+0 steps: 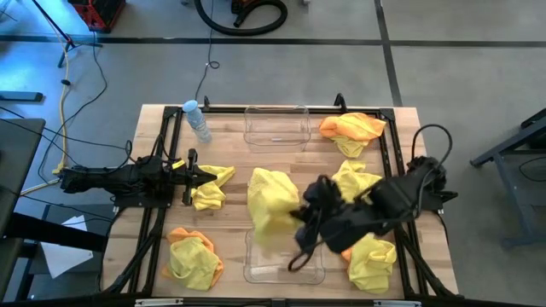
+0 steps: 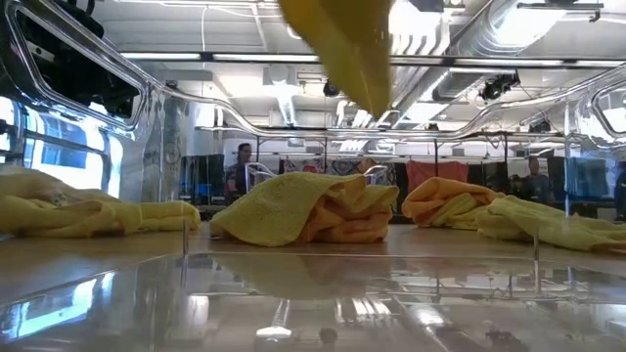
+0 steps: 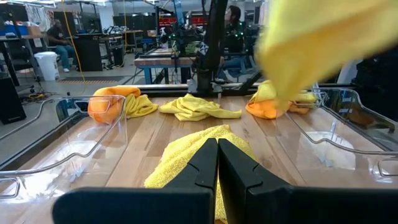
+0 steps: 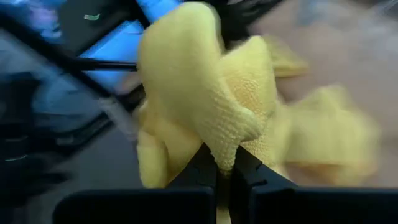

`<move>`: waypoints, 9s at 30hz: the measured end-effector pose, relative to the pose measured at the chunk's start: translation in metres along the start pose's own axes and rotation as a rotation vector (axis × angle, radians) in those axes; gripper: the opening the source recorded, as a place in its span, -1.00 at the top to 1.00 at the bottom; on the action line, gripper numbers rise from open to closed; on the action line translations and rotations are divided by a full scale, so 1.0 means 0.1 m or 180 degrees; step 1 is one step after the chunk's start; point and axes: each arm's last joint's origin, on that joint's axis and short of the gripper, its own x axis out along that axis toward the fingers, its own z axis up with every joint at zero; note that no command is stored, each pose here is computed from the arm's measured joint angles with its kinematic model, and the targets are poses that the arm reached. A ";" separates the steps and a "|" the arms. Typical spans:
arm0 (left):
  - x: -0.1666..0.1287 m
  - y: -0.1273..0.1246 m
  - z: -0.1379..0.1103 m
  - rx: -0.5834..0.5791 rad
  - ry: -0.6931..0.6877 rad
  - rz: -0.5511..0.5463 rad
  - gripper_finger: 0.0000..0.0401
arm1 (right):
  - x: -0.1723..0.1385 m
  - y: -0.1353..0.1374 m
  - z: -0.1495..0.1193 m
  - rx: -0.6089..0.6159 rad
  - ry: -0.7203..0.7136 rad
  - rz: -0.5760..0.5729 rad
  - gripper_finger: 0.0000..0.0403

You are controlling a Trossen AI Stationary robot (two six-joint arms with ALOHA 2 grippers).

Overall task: Sort microfiber towel by color & place in baskets
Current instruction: Put the yellow microfiber towel into the bottom transparent bin

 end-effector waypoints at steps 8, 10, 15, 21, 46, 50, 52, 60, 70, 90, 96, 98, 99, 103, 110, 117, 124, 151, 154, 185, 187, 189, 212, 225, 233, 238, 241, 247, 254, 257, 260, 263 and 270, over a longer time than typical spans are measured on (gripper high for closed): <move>0.00 0.00 0.00 0.0000 0.0001 0.0000 1.00 | 0.03 0.17 -0.46 0.0396 0.0409 0.0071 1.00; 0.00 0.00 0.00 0.0000 0.0000 0.0000 1.00 | 0.04 0.18 -0.59 0.0402 0.0500 -0.0048 1.00; 0.00 0.00 0.00 0.0000 0.0002 0.0000 1.00 | 0.28 0.19 -0.81 0.0326 0.0590 -0.0445 1.00; 0.00 0.00 0.00 0.0000 0.0001 0.0000 1.00 | 0.86 0.17 -1.01 0.0158 0.0955 -0.0789 1.00; 0.00 0.00 0.00 0.0000 0.0000 0.0005 1.00 | 2.11 -0.06 -1.61 0.0041 0.1998 -0.1290 0.96; 0.00 0.00 0.00 -0.0001 0.0000 0.0039 1.00 | 2.08 -0.02 -1.66 0.0162 0.2022 -0.1267 0.81; 0.00 0.00 0.00 -0.0001 0.0001 0.0039 1.00 | 2.07 0.02 -1.67 0.0215 0.2012 -0.1196 0.67; 0.00 0.01 0.00 -0.0861 -0.0013 0.0070 1.00 | 1.99 0.07 -1.65 0.0204 0.1922 -0.1192 0.04; 0.00 0.00 0.00 -0.1073 -0.0015 0.0060 1.00 | 1.45 0.18 -1.44 0.0193 0.1322 -0.1274 -0.18; 0.21 -0.18 0.46 -0.0851 0.0950 0.0030 1.00 | 0.58 -0.69 -1.56 -0.0256 0.1023 -0.1600 -0.08; 0.45 -0.23 0.72 -0.0921 0.1691 0.0554 1.00 | 0.24 -1.41 -1.62 -0.0064 0.0778 -0.1187 -0.07; 0.54 -0.24 0.80 -0.1081 0.2021 0.0755 1.00 | 0.15 -1.65 -1.65 -0.0017 0.0759 -0.1104 -0.07; 0.58 -0.24 0.83 -0.1192 0.2227 0.0884 1.00 | 0.12 -1.77 -1.66 -0.0001 0.0752 -0.1076 -0.07; 0.72 -0.24 0.89 -0.1812 0.3105 0.1477 1.00 | -0.01 -2.16 -1.70 0.0035 0.0736 -0.0988 -0.07; 1.01 -0.21 0.75 -0.2343 0.3600 0.2031 0.89 | -0.16 -2.59 -1.75 0.0014 0.0709 -0.0774 -0.07; 1.04 -0.08 0.53 -0.2362 0.4186 0.2627 0.45 | -0.26 -2.70 -1.70 0.0123 0.0581 -0.0599 -0.07; 0.96 0.08 0.29 -0.2385 0.4863 0.3233 0.13 | -0.26 -2.71 -1.67 0.0168 0.0303 -0.0649 -0.07; 1.01 -0.18 1.34 -0.2513 0.4135 0.2652 1.00 | -0.30 -2.86 -1.70 0.0380 0.0399 -0.1101 -0.07; 1.01 -0.35 1.78 -0.2661 0.3429 0.2468 1.00 | -0.30 -2.86 -1.71 0.0250 0.0431 -0.1097 -0.07; 1.71 -1.95 3.25 -0.2218 -0.0633 0.0060 1.00 | -0.31 -2.87 -1.71 -0.0275 0.0548 -0.1059 -0.07; 1.77 -2.01 3.22 -0.2300 -0.0697 0.0031 1.00 | -0.30 -2.87 -1.71 -0.0279 0.0556 -0.1059 -0.07; 1.84 -2.08 3.16 -0.2333 -0.0732 0.0001 1.00 | -0.31 -2.86 -1.71 -0.0307 0.0572 -0.1052 -0.07; 2.64 -2.25 2.23 -0.2237 0.0257 -0.0028 1.00 | -0.30 -2.84 -1.72 -0.0256 0.0643 -0.0961 -0.07; 2.83 -2.18 1.71 -0.2076 0.1034 0.0479 1.00 | -0.30 -2.83 -1.72 -0.0236 0.0705 -0.0939 -0.07; 3.04 -2.19 1.32 -0.2012 0.1838 0.0536 1.00 | -0.30 -2.83 -1.73 -0.0228 0.0756 -0.0929 -0.07; 3.25 -2.30 1.25 -0.1665 0.2293 0.0446 1.00 | -0.30 -2.83 -1.73 -0.0228 0.0756 -0.0930 -0.07; 3.39 -2.36 1.13 -0.1362 0.2624 0.0423 1.00 | -0.30 -2.83 -1.73 -0.0229 0.0756 -0.0932 -0.07; 3.55 -2.39 0.86 -0.1152 0.2971 0.0572 1.00 | -0.30 -2.83 -1.73 -0.0225 0.0759 -0.0926 -0.07; 3.65 -2.43 0.55 -0.1111 0.3110 0.0551 1.00 | -0.29 -2.82 -1.73 -0.0215 0.0758 -0.0912 -0.07; 3.68 -2.44 0.47 -0.1170 0.3190 0.0474 1.00 | -0.30 -2.82 -1.73 -0.0213 0.0760 -0.0911 -0.07; 3.70 -2.43 0.42 -0.1316 0.3242 0.0481 0.97 | -0.30 -2.82 -1.73 -0.0210 0.0770 -0.0907 -0.07; 3.72 -2.41 0.42 -0.1388 0.3244 0.0464 0.88 | -0.29 -2.82 -1.73 -0.0209 0.0770 -0.0907 -0.07; 3.72 -2.42 0.48 -0.1473 0.3231 0.0342 0.48 | -0.29 -2.82 -1.73 -0.0210 0.0770 -0.0907 -0.07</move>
